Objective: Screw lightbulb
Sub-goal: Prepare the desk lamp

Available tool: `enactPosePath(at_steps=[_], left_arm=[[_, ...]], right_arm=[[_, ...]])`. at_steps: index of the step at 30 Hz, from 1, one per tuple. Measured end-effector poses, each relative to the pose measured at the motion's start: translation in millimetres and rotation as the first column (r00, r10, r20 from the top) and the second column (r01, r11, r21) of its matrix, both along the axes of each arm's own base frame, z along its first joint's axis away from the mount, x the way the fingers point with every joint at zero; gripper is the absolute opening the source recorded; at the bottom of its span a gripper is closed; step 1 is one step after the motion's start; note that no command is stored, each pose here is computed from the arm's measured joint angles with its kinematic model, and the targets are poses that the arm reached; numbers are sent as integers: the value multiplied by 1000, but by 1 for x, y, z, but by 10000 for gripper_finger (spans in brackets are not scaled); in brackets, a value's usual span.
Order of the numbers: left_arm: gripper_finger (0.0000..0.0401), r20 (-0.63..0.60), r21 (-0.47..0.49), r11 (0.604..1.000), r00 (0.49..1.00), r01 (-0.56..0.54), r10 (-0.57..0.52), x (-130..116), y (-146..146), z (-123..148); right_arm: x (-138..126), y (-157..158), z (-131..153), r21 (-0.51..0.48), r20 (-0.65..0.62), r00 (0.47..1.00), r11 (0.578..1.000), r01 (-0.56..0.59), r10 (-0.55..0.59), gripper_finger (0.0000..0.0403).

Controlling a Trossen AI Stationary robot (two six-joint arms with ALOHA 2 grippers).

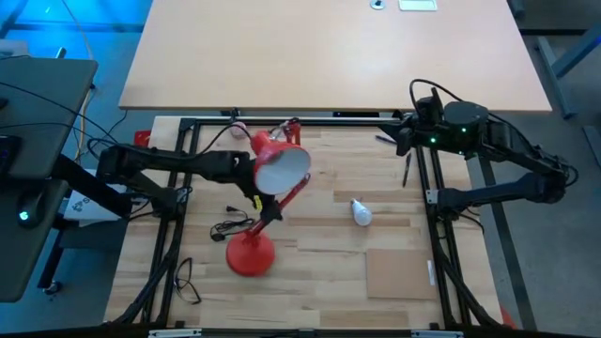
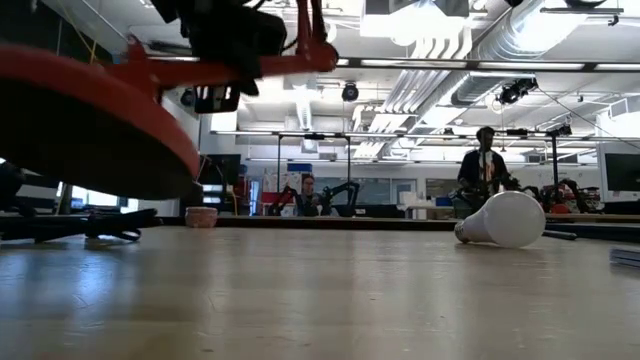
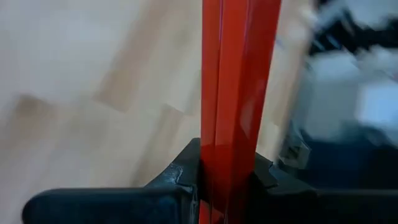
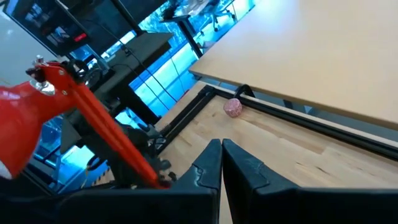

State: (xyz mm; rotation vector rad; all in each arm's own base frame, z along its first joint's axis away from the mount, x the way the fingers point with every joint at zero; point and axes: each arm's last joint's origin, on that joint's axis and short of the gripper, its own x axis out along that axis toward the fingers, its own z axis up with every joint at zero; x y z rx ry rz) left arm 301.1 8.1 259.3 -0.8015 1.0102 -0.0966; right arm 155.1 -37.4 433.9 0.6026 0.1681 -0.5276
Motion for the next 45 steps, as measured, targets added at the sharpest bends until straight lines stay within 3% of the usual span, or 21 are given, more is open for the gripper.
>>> enactPosePath(at_steps=[4, 9, 15, 19, 23, 26, 30, 37, 42, 45], left_arm=[[46, -19, -120, 989, 995, 91, -94, 4, 4, -12], [46, -64, -239, 962, 987, 131, -150, 12, 10, -32], [46, -143, -255, 960, 977, 117, -157, 19, 20, -59], [46, -165, -279, 952, 971, 124, -175, 25, 26, -78], [45, -191, -342, 932, 963, 119, -193, 25, 31, -90], [45, -178, -337, 933, 965, 124, -193, 25, 34, -89], [45, -152, -323, 937, 970, 135, -192, 22, 35, -80], [45, -96, -336, 928, 974, 163, -206, 19, 33, -66], [45, 2, -387, 888, 963, 249, -269, 18, 28, -56], [45, 52, -400, 870, 955, 289, -293, 20, 25, -53]], right_arm=[[-1, 1, 0, 28, 16, 1000, 1000, -7, 6, 6], [-1, 3, -3, 70, -10, 997, 995, -73, 74, 6], [-3, 6, -12, 187, -73, 990, 976, -108, 123, 6], [0, 8, -31, 310, -202, 960, 943, -124, 193, 6], [12, 11, -55, 380, -221, 934, 907, -183, 282, 11], [22, 13, -78, 445, -207, 924, 872, -203, 320, 39], [38, 10, -103, 473, -103, 951, 855, -212, 293, 115], [71, 5, -148, 358, 186, 934, 864, -353, 305, 250], [89, -2, -163, 179, 367, 870, 893, -412, 328, 267], [102, -6, -166, 108, 404, 848, 902, -417, 344, 265]])
